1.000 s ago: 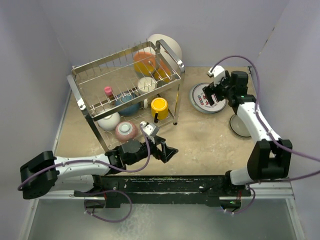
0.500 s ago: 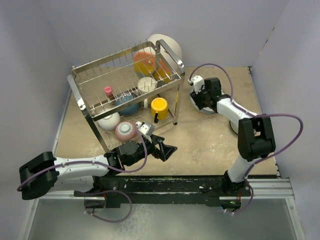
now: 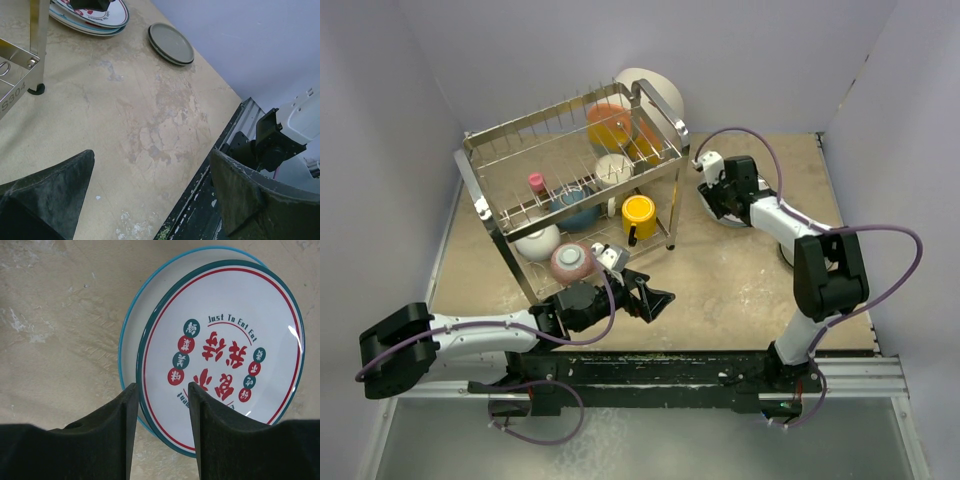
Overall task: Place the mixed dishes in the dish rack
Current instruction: Pick up the plate at the center of the board.
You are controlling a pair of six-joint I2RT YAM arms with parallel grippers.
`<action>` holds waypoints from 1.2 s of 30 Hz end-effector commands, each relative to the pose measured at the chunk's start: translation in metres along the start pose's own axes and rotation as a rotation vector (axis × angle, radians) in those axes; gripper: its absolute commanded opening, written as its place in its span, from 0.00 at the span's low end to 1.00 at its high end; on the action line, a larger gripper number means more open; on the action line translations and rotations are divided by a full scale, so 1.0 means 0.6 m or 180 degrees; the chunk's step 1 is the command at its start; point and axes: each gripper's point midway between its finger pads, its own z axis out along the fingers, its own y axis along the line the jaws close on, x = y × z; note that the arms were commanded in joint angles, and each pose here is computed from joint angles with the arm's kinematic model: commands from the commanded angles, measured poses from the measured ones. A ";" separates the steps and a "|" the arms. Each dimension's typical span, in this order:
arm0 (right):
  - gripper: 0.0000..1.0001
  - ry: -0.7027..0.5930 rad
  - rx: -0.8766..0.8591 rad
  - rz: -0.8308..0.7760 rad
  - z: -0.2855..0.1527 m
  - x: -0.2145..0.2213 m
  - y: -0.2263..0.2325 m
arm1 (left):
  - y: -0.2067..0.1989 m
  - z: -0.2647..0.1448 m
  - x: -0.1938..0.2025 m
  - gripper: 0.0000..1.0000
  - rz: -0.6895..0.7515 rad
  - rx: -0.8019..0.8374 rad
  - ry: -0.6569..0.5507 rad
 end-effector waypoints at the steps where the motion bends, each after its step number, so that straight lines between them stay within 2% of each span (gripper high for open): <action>1: 0.47 -0.0039 0.0043 0.0008 0.006 -0.007 0.001 | -0.015 0.002 -0.017 0.99 -0.0074 0.0106 -0.0140; 11: 0.42 0.0147 0.0054 -0.0006 0.027 0.019 0.005 | -0.016 0.005 -0.015 0.99 -0.0078 0.0111 -0.0131; 19: 0.35 0.0373 0.0407 -0.0226 0.035 0.045 -0.020 | -0.015 0.005 -0.012 0.99 -0.0083 0.0109 -0.0118; 29: 0.38 0.0623 0.0455 -0.0523 0.050 0.074 -0.005 | -0.014 0.004 -0.010 0.99 -0.0094 0.0116 -0.0110; 31: 0.35 0.0637 0.0452 -0.0555 0.050 0.075 -0.002 | -0.015 0.004 -0.011 0.99 -0.0099 0.0121 -0.0116; 36: 0.17 0.0605 0.0440 -0.0587 0.042 0.066 -0.002 | -0.016 0.002 -0.012 0.99 -0.0101 0.0125 -0.0122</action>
